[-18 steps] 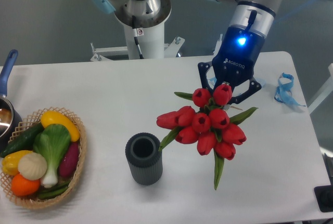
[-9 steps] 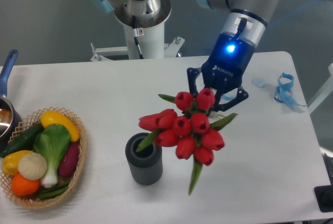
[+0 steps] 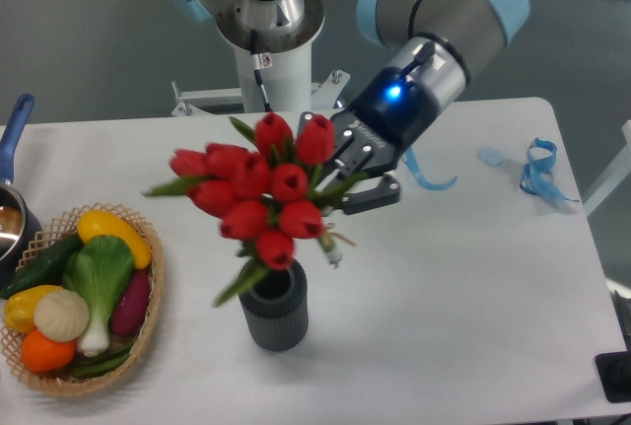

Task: Insert the flowers into the vase
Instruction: 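Carry the tulip bouquet over the grey vase, stems pointing into its opening, then lower the tulip stems down into the grey vase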

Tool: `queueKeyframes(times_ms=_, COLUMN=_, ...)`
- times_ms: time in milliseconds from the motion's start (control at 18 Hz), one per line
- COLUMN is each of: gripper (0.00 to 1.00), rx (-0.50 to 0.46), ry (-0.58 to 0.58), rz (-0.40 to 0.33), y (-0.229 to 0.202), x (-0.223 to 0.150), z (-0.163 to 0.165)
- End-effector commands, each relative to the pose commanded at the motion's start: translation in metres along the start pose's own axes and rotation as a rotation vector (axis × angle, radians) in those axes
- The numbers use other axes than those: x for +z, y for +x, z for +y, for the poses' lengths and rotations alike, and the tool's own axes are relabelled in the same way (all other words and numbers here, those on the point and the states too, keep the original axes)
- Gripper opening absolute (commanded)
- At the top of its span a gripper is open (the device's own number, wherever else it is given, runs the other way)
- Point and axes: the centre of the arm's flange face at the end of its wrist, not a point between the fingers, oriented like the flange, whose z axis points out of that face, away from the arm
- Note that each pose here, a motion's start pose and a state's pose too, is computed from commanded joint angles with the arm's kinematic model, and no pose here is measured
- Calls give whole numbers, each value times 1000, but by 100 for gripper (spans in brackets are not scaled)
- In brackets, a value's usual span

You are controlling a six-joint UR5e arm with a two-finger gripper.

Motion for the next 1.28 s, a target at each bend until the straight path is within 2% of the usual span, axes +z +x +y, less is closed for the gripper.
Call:
queueKeyframes(times_ms=111, gripper=7, rx=21, ry=43, rz=31, y=9, x=8, z=19)
queueKeyframes(times_ms=222, gripper=7, rx=7, ry=71, rz=42, y=12, x=8, z=24)
queueKeyframes(times_ms=944, gripper=7, rx=-54, ry=45, rz=38, y=9, x=12, z=58)
queueKeyframes(times_ms=1278, gripper=7, rx=-147, ry=21, rz=36, y=12, x=15, z=108)
